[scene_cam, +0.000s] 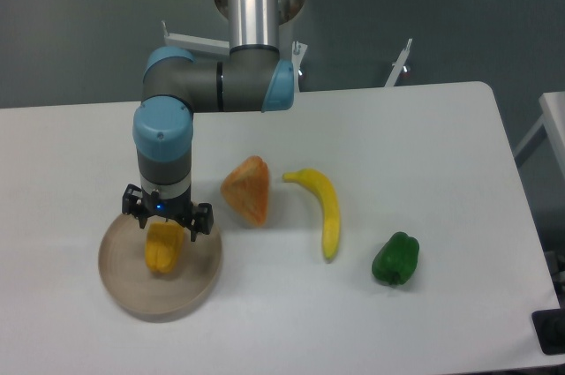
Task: Pick up the yellow pepper from the plate
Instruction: 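Close the gripper on the yellow pepper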
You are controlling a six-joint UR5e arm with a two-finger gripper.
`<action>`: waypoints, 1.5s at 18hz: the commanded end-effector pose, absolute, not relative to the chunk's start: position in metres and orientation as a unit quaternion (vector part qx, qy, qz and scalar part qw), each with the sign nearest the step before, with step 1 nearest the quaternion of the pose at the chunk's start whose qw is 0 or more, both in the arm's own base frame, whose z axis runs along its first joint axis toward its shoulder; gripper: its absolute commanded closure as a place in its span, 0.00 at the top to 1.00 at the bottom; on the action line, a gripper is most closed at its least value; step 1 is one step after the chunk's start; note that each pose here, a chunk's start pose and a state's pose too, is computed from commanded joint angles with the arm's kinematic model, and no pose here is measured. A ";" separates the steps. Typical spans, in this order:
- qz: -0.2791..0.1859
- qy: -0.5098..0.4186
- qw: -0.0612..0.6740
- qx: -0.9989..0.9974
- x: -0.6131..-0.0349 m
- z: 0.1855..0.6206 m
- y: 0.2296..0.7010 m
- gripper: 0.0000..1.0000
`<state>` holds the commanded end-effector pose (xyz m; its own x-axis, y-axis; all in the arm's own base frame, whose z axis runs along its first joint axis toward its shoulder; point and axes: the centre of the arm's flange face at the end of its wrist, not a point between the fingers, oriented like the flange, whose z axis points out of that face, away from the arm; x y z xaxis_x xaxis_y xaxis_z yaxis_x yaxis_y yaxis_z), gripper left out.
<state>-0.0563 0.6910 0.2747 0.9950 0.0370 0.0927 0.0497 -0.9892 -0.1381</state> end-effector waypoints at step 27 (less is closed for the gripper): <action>-0.041 -0.013 0.082 -0.996 -0.055 0.290 0.694 0.55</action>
